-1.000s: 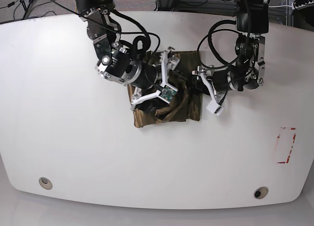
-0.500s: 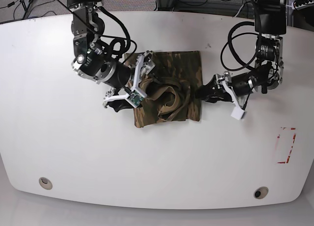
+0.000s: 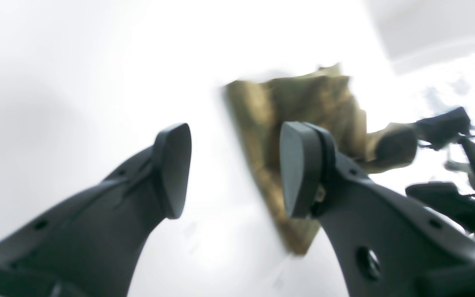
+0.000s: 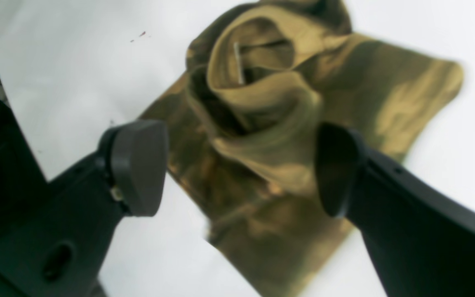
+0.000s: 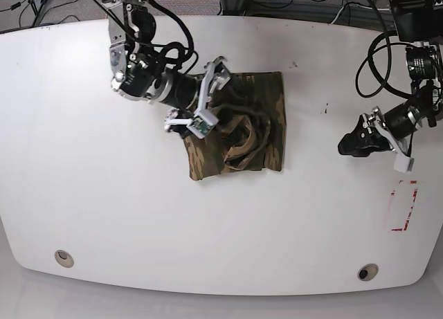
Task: Fold the T-shirt properly
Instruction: 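Press the folded bundle with the right gripper while the left gripper withdraws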
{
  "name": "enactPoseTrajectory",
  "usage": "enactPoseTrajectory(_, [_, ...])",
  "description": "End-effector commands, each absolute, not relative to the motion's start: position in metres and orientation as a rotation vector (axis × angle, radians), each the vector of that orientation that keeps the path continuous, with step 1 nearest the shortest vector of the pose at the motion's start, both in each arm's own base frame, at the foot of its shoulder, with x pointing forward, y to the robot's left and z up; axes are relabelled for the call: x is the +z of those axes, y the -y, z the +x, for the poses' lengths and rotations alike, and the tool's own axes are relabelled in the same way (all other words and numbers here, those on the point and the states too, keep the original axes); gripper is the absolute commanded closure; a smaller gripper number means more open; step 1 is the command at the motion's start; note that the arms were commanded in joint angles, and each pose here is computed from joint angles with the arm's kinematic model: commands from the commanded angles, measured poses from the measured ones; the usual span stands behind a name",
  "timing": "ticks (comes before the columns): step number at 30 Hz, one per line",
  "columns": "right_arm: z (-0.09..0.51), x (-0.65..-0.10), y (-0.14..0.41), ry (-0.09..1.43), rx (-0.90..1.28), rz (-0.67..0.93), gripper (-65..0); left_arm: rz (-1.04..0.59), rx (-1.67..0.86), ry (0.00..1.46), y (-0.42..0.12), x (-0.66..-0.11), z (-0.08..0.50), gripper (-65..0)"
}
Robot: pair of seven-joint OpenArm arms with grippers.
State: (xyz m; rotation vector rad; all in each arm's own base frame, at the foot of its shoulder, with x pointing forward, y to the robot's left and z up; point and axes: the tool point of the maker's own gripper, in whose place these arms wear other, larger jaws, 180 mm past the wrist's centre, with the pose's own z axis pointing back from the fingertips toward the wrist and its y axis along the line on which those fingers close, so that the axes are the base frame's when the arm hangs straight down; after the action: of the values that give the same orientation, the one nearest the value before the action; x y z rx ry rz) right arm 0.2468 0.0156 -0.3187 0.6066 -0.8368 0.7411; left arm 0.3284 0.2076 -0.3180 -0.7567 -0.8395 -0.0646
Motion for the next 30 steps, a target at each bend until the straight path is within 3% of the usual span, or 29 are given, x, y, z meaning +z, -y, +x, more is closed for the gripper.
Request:
enactPoseTrajectory(1, [0.241, -0.305, -0.045, 0.87, 0.784, 0.709, -51.7, -0.72, -0.081, 0.91, -0.231, -0.29, 0.337, -32.6])
enactPoseTrajectory(14, [0.212, -0.3, -0.107, 0.822, 0.918, 0.849, -51.7, -0.58, -0.056, 0.971, -0.293, -0.26, 0.336, -32.6])
enactPoseTrajectory(22, [0.243, -0.283, -0.077, 0.905, 0.866, 0.744, -51.7, -0.552, -0.069, 0.967, -0.301, -0.255, 0.336, -32.6])
enactPoseTrajectory(30, [0.272, -0.308, -0.061, 0.85, 0.848, 0.692, -51.7, -0.556, -0.062, 0.942, -0.299, -0.264, 0.33, -32.6])
